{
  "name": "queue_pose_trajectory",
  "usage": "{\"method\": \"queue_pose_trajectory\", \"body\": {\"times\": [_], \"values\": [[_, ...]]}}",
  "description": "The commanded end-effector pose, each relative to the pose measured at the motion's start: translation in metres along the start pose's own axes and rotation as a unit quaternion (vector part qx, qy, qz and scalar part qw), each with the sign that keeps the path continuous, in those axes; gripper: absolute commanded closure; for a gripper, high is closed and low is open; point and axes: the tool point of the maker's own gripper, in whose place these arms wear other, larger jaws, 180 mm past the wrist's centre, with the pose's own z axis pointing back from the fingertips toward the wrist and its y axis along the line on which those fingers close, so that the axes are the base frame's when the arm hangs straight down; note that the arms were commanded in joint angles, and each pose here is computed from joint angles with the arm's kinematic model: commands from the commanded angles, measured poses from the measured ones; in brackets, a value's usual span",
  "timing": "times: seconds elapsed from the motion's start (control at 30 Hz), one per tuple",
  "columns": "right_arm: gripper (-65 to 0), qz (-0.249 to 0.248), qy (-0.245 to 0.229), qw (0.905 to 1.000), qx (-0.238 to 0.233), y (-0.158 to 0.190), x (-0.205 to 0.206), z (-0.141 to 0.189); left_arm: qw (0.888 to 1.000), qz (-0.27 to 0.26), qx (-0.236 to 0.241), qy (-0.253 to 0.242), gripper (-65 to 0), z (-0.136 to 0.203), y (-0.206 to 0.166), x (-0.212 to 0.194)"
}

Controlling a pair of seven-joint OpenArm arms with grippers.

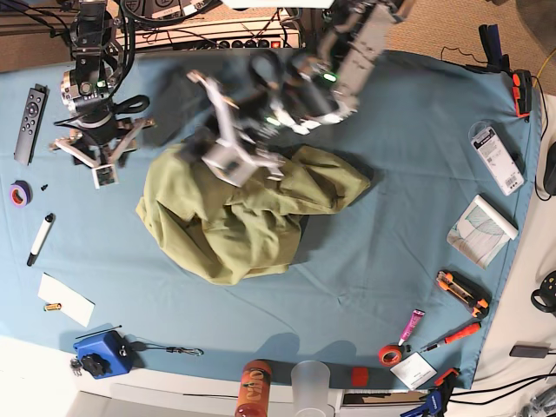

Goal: Layout the t-shirt on the table in an organized manner, then fold the t-shirt properly
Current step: 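Grasp the t-shirt fabric with the left gripper and lift it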

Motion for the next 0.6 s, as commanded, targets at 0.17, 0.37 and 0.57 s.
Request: {"method": "queue_pose_trajectory", "body": {"times": [0.17, 0.37, 0.57], "values": [[-24.9, 0.004, 0.022, 0.9977, -0.064, -0.036, -0.006, 0.004, 0.997, -0.074, 0.011, -0.036, 0.0, -0.033, -0.023, 0.037], [-24.9, -0.041, 0.032, 0.9925, -0.11, -0.082, -0.019, 0.012, 0.996, -0.086, 0.015, -0.024, 0.0, -0.043, -0.022, 0.033], [-24.9, -0.067, 0.021, 0.995, -0.071, -0.086, -0.021, 0.014, 0.995, -0.094, 0.022, -0.021, -24.5, -0.043, -0.019, 0.033]]}}
